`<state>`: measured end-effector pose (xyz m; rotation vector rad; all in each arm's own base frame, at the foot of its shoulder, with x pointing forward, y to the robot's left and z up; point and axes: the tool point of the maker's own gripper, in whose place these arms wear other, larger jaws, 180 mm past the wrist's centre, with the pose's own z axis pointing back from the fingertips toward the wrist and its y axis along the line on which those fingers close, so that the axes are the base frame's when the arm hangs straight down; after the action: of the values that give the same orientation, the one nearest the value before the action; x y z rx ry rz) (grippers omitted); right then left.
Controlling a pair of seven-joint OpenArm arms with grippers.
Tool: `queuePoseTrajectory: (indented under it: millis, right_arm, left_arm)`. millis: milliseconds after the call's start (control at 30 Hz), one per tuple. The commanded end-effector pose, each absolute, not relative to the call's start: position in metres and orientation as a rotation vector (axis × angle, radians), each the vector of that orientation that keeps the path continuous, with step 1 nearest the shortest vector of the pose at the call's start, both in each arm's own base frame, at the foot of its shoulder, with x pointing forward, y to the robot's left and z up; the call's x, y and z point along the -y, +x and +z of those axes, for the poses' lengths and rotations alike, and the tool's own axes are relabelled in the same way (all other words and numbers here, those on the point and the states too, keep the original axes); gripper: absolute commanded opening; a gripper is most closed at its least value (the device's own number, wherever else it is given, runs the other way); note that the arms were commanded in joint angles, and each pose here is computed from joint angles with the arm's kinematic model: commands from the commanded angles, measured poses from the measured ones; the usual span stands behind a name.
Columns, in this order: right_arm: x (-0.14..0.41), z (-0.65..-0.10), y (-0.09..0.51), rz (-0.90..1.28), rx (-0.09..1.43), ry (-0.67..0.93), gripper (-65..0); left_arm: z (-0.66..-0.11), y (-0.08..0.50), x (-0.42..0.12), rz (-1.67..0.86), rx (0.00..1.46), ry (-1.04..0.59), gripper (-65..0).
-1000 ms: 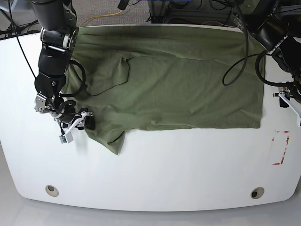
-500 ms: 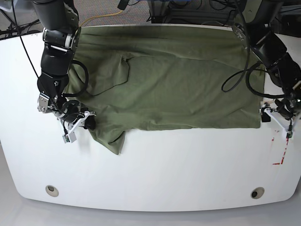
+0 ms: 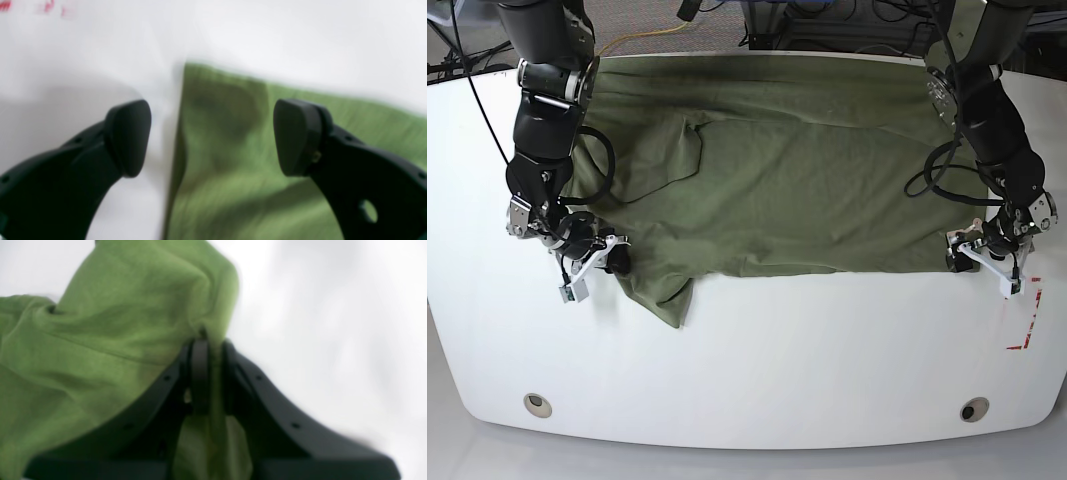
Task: Fold the T-shirt properly
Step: 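Grasp the hem edge with both grippers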
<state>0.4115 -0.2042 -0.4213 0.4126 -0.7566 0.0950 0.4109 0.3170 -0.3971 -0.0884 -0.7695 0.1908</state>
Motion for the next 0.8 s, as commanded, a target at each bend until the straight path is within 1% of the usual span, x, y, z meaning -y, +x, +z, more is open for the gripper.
queuePoseTrajectory:
  millis: [0, 167, 200, 233, 300, 333, 367, 400, 433, 467, 600, 667, 767]
  right_arm:
    - [0.211, -0.403, 0.425, 0.105, 0.806, 0.402, -59.8]
    - [0.211, -0.403, 0.426, 0.104, 0.808, 0.402, -59.9]
    - [0.211, -0.403, 0.426, 0.104, 0.808, 0.402, -59.9]
    - [0.212, -0.402, 0.426, 0.104, 0.808, 0.401, -59.9]
    - [0.213, -0.402, 0.426, 0.104, 0.810, 0.399, -59.9]
    - [0.213, -0.402, 0.426, 0.104, 0.810, 0.399, -59.9]
    - [0.214, -0.402, 0.426, 0.104, 0.810, 0.397, -59.9]
    - [0.214, -0.401, 0.427, 0.105, 0.811, 0.397, -59.9]
    - [0.214, -0.401, 0.427, 0.105, 0.811, 0.397, -59.9]
    - [0.214, -0.400, 0.427, 0.105, 0.813, 0.397, -59.9]
    - [0.214, -0.394, 0.431, 0.115, 0.828, 0.390, -60.7]
    - [0.214, -0.382, 0.436, 0.140, 0.865, 0.371, -64.7]
    - [0.214, -0.370, 0.439, 0.173, 0.876, 0.348, -65.0]
  left_arm:
    - [-0.397, 0.420, -0.315, 0.202, 0.757, -0.122, -11.0]
    - [-0.403, 0.423, -0.305, 0.201, 0.732, -0.159, -12.1]
    - [-0.404, 0.423, -0.305, 0.200, 0.729, -0.158, -13.6]
    - [-0.404, 0.423, -0.305, 0.199, 0.729, -0.158, -16.5]
    - [-0.404, 0.423, -0.305, 0.200, 0.731, -0.157, -31.5]
    - [-0.404, 0.423, -0.305, 0.200, 0.731, -0.157, -37.5]
    - [-0.403, 0.423, -0.306, 0.200, 0.731, -0.156, -47.2]
    - [-0.404, 0.423, -0.306, 0.199, 0.730, -0.155, -54.9]
    - [-0.404, 0.422, -0.306, 0.198, 0.729, -0.153, -59.6]
    - [-0.404, 0.422, -0.307, 0.197, 0.728, -0.151, -62.6]
    - [-0.406, 0.419, -0.307, 0.199, 0.725, -0.151, -63.7]
    - [-0.395, 0.423, -0.313, 0.194, 0.755, -0.131, -63.9]
    - [-0.368, 0.432, -0.319, 0.149, 0.827, -0.092, -64.0]
